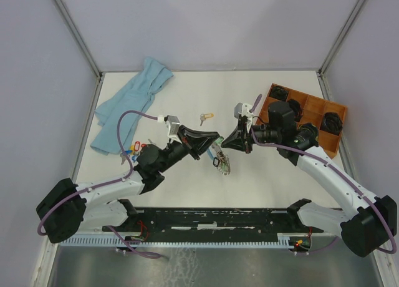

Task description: Remove the keys from the keyring

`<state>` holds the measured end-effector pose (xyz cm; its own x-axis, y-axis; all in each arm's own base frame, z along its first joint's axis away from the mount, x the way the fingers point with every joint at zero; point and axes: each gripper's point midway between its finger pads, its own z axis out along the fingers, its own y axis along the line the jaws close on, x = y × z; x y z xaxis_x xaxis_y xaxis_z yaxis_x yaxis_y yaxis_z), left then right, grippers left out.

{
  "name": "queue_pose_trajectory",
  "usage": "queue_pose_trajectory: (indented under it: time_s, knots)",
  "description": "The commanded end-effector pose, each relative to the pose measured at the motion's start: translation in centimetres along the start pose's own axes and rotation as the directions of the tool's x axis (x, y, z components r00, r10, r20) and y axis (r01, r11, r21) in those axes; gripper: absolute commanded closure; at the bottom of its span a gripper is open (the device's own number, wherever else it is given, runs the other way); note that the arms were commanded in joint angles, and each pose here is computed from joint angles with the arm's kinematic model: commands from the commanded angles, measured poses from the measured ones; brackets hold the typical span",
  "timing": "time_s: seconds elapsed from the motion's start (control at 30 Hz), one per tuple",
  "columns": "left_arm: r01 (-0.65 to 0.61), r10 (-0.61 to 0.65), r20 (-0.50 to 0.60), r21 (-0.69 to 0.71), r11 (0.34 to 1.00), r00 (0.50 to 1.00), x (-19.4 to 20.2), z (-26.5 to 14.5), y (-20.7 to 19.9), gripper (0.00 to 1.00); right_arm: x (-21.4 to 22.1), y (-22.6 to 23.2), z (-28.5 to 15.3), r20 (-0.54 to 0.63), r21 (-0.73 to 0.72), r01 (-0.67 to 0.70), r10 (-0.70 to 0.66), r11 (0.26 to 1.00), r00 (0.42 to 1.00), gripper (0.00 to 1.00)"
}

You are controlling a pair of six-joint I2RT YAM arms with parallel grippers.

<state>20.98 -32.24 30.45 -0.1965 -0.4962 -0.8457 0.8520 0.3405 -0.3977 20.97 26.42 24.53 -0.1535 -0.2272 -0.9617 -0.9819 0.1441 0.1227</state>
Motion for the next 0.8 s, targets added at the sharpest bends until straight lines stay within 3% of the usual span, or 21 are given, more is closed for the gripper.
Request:
queue_pose_trajectory:
  time_s: [0.0, 0.47, 0.77]
  knots:
    - [0.013, -0.021, 0.125, 0.063, 0.998, 0.992, -3.7, -0.2, -2.0, 0.97, -2.1, 0.6, -0.2, 0.040, -0.029, 0.008, -0.007, 1.000, 0.999, 0.99]
    - [-0.005, -0.005, 0.148, 0.061, 0.998, 0.989, -3.8, -1.7, -2.0, 0.97, -3.7, -1.8, -1.0, 0.163, -0.017, -0.269, 0.268, 0.963, 0.950, 0.99]
    - [-0.007, -0.001, 0.143, 0.053, 0.999, 0.990, -3.6, -1.7, -1.8, 0.97, -3.6, -2.2, -1.1, 0.168, -0.005, -0.278, 0.275, 0.961, 0.947, 0.99]
